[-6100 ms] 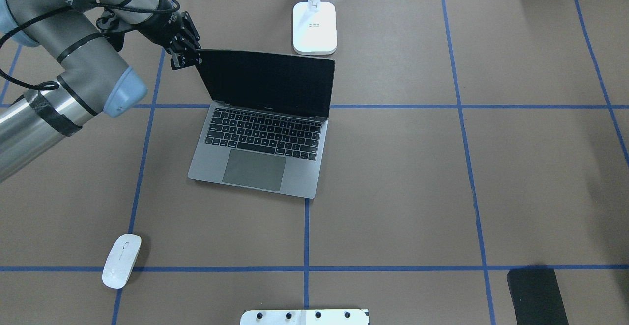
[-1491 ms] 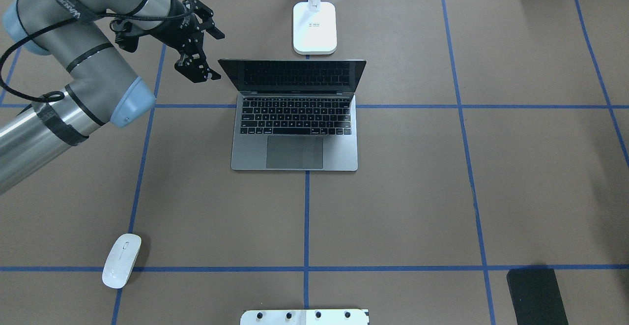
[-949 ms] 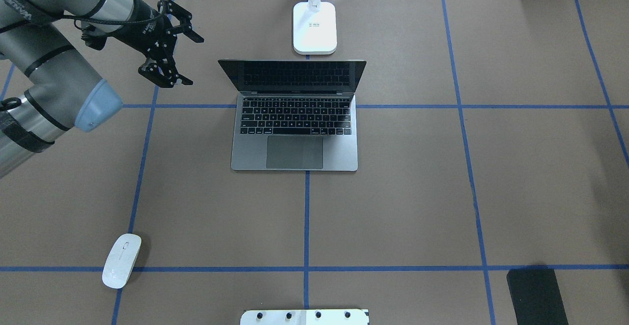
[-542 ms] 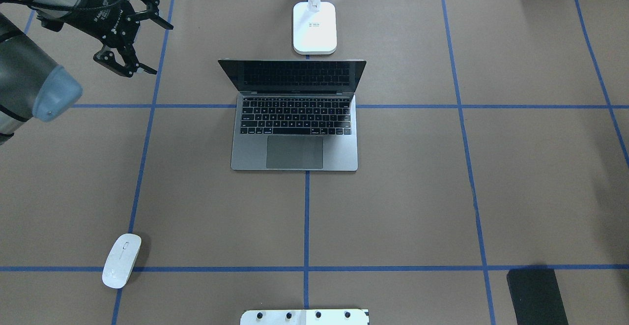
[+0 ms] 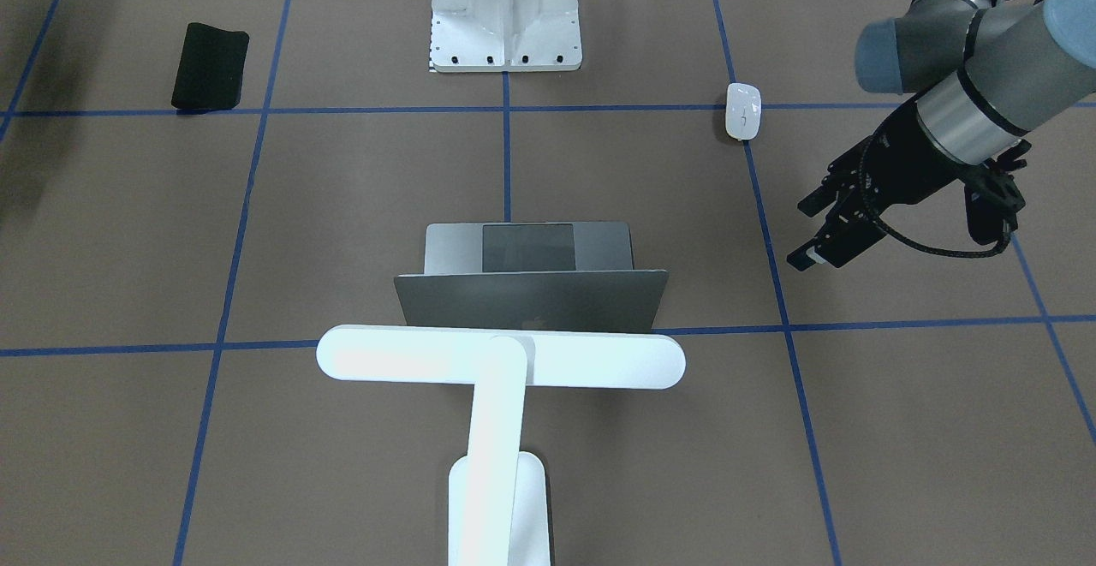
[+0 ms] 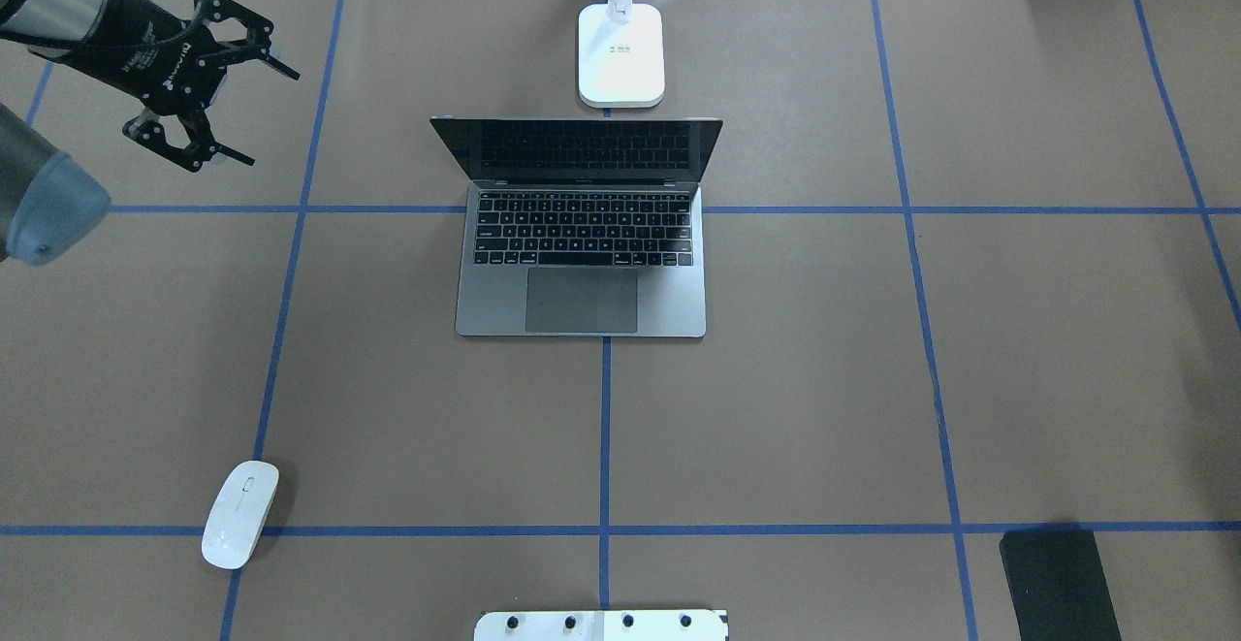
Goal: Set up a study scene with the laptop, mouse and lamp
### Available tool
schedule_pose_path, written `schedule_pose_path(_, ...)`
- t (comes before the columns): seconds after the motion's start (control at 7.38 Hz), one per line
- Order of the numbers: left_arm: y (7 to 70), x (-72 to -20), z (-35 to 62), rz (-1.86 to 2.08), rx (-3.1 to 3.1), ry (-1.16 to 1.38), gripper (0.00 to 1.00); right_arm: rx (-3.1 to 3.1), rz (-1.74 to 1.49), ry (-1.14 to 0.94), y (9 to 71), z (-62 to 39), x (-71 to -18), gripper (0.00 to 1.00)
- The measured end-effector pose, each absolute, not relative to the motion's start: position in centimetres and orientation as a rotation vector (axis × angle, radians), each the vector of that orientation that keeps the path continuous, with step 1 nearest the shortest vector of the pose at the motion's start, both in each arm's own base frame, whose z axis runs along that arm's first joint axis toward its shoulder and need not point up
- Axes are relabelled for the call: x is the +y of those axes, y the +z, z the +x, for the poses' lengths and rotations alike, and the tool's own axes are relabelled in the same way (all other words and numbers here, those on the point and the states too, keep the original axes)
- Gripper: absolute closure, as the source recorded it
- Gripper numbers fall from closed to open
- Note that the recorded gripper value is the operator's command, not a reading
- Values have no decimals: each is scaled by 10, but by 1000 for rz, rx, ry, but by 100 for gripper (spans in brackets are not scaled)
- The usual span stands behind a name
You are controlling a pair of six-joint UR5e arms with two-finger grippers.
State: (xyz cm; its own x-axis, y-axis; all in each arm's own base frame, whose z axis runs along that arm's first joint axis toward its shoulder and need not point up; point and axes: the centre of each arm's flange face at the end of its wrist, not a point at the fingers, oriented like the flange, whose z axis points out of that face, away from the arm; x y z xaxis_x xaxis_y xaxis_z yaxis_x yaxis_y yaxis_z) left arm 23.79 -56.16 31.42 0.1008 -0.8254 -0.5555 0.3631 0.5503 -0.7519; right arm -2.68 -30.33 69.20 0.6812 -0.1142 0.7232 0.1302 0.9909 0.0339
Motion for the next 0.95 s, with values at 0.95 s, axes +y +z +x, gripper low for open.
schedule_pose_path(0.95,388,-556,190,-258,1116,-734,0,-811,-40,-128,699,-29,-307,0)
